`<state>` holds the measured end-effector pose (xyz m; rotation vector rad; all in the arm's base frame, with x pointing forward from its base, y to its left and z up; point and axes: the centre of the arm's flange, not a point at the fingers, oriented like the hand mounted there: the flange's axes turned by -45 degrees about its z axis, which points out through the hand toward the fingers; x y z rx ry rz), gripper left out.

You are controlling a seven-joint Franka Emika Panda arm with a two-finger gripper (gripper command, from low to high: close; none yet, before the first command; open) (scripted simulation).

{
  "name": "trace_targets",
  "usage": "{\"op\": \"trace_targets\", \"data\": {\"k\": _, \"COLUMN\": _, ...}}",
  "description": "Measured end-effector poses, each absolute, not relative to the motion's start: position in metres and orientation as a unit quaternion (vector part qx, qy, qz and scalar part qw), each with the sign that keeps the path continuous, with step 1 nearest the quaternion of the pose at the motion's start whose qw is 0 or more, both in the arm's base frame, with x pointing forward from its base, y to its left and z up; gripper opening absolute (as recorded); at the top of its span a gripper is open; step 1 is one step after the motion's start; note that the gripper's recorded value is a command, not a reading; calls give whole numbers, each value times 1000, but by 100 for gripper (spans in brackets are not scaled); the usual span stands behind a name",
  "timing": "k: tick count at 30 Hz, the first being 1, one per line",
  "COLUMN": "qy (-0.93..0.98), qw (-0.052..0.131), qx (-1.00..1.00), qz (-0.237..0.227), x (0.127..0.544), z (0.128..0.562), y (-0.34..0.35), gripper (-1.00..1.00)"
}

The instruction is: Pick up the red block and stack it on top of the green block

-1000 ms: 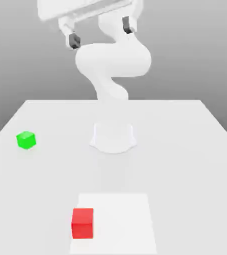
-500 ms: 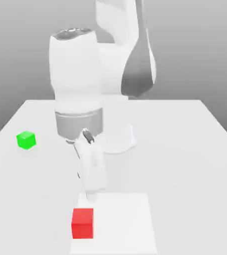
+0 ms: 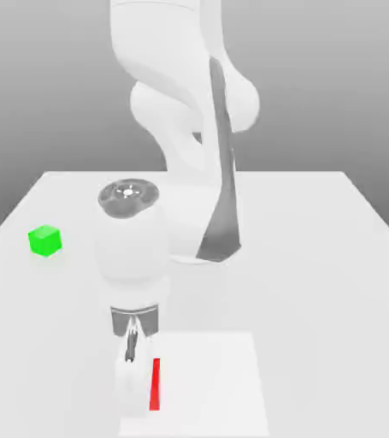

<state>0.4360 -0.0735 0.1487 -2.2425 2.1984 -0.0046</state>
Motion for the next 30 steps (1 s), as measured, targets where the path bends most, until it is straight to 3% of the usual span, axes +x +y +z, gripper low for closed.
{"op": "trace_targets", "data": {"k": 5, "qy": 700, "qw": 1, "qx": -714, "qz": -1, "x": 436, "z": 199, "y": -74, "gripper": -100}}
{"op": "trace_targets", "data": {"k": 8, "qy": 706, "qw": -5, "qx": -709, "qz": -7, "x": 416, "z": 220, "y": -130, "gripper": -100}}
{"op": "trace_targets", "data": {"k": 13, "qy": 725, "qw": -16, "qx": -688, "qz": -13, "x": 337, "z": 242, "y": -250, "gripper": -100}}
{"op": "trace_targets", "data": {"k": 17, "qy": 722, "qw": -22, "qx": -691, "qz": -11, "x": 266, "z": 252, "y": -305, "gripper": -100}}
{"op": "trace_targets", "data": {"k": 23, "qy": 718, "qw": -19, "qx": -696, "qz": -3, "x": 148, "z": 257, "y": -349, "gripper": -100}}
{"op": "trace_targets", "data": {"k": 30, "qy": 719, "qw": -2, "qx": -695, "qz": 0, "x": 15, "z": 248, "y": -348, "gripper": -100}}
